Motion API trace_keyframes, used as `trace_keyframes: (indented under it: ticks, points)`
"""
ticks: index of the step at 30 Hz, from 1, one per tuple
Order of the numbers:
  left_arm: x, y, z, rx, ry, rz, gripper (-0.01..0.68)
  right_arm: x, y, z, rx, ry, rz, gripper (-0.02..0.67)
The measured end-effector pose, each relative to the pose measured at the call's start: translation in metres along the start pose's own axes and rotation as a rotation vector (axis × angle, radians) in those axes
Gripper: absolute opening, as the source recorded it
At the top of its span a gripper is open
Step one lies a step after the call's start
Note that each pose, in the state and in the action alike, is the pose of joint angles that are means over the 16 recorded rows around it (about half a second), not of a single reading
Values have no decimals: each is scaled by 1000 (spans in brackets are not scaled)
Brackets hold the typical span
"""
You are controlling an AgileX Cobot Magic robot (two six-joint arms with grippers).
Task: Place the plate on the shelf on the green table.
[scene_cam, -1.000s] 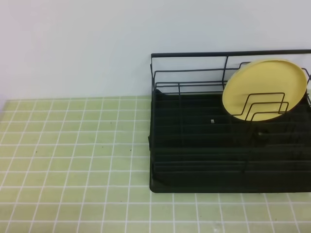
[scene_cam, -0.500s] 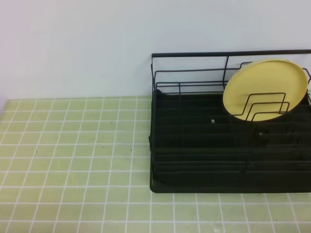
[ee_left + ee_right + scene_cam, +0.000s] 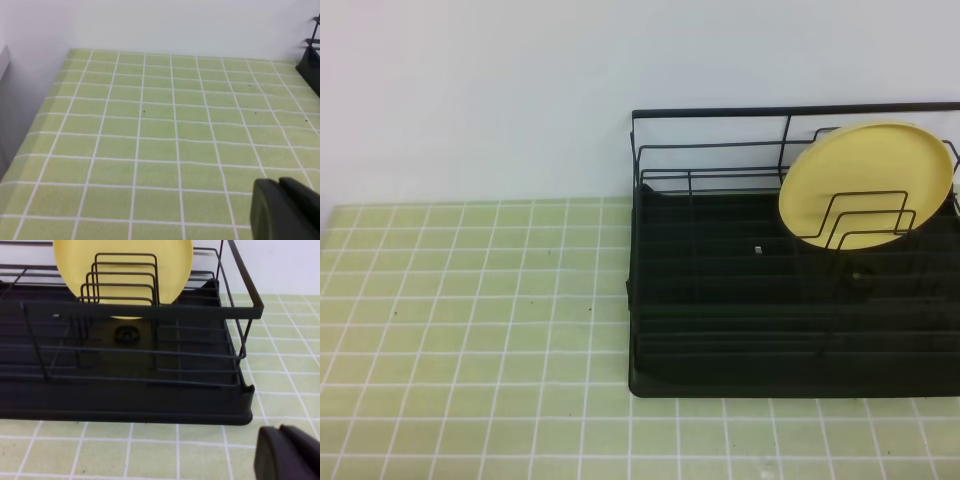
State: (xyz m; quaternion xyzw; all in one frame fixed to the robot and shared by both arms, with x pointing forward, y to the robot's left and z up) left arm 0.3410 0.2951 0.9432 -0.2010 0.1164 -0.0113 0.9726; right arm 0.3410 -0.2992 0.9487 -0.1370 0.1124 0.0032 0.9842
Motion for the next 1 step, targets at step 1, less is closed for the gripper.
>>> trace_keyframes:
  ticks: [1]
  points:
    - [0, 0, 1, 0, 0, 0, -2, 0, 0, 0, 0, 0, 0, -2]
Point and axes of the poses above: a point on each arm's last joint axis where the gripper is mounted, x pointing out along that axis toward the gripper, y along the wrist's bending axis when the last joint is at zero, z = x × y, the point moved 5 cm from there along x, pointing out along that axis toward the gripper, and after that the axes turned 14 degrees about -x, right-handed, at the moved point
